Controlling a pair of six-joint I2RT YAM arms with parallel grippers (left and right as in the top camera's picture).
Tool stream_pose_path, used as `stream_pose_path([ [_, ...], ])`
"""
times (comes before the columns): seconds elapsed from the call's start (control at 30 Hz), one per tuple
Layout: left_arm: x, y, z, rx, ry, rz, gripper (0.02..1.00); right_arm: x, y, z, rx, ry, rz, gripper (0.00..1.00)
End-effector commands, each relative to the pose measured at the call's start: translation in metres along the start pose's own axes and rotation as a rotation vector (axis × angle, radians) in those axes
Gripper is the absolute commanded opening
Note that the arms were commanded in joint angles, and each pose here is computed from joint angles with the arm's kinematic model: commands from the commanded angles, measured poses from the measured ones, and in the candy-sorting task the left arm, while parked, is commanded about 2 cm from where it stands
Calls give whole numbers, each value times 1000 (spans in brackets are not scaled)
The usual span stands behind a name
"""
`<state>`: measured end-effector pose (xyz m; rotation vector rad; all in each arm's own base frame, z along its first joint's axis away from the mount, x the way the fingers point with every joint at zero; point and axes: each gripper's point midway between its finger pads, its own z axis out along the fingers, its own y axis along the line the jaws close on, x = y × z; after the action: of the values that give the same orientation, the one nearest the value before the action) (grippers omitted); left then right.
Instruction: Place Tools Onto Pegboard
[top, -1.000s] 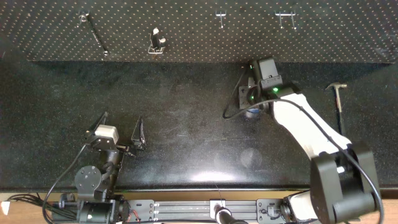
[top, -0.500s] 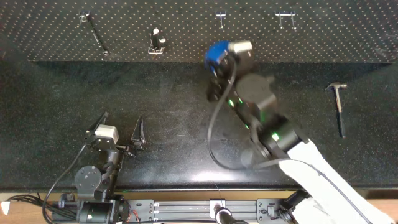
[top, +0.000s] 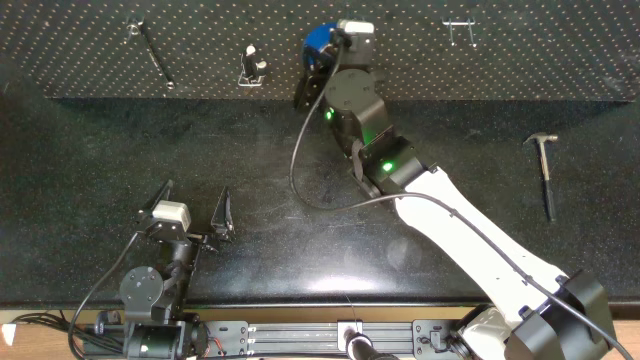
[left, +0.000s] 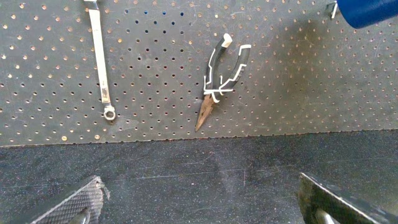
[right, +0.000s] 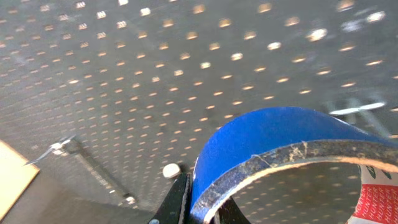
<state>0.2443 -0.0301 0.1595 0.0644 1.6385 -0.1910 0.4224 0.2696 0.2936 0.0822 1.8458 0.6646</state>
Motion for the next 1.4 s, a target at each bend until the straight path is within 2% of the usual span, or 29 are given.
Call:
stream_pose_path([
  [0.03,1,-2,0,12,0,-5,993,-25,27,-35,-62,3,144,75],
  [0.1,1,-2,0,12,0,-5,993,-31,26,-56,-51,20,192,77],
  [0.17,1,-3,0,13,0,-5,993,-37,15,-64,4,-2,217,77],
  [0.4,1,-2,0,12,0,-5,991,-30,-14,-41,85,1,211,77],
  [0.53,1,-2,0,12,0,-5,993,-38,-10,-19,45,-66,193,75],
  [0.63,1,-3,0,13,0,-5,993,-32,-17,-8,60,-62,193,75],
  [0.87,1,-3,0,13,0,-5,993,-33,-26,23,36,-134,205,75],
  [1.03,1,-3,0,13,0,-5,993,-31,-29,28,39,-134,206,75],
  [1.07,1,-2,0,12,0,-5,993,-30,-28,28,30,-129,205,77],
  [1.13,1,-3,0,13,0,-5,993,-32,-12,28,-51,-115,208,75],
  [1.27,1,-3,0,13,0,-5,993,-33,-14,28,-45,-121,199,75],
  [1.3,1,-2,0,12,0,-5,993,-33,-15,28,-42,-118,197,213],
  [1.33,1,-2,0,12,0,-5,993,-32,-15,28,-40,-115,196,584],
  [1.4,1,-2,0,12,0,-5,993,-31,-16,28,-38,-112,196,595],
])
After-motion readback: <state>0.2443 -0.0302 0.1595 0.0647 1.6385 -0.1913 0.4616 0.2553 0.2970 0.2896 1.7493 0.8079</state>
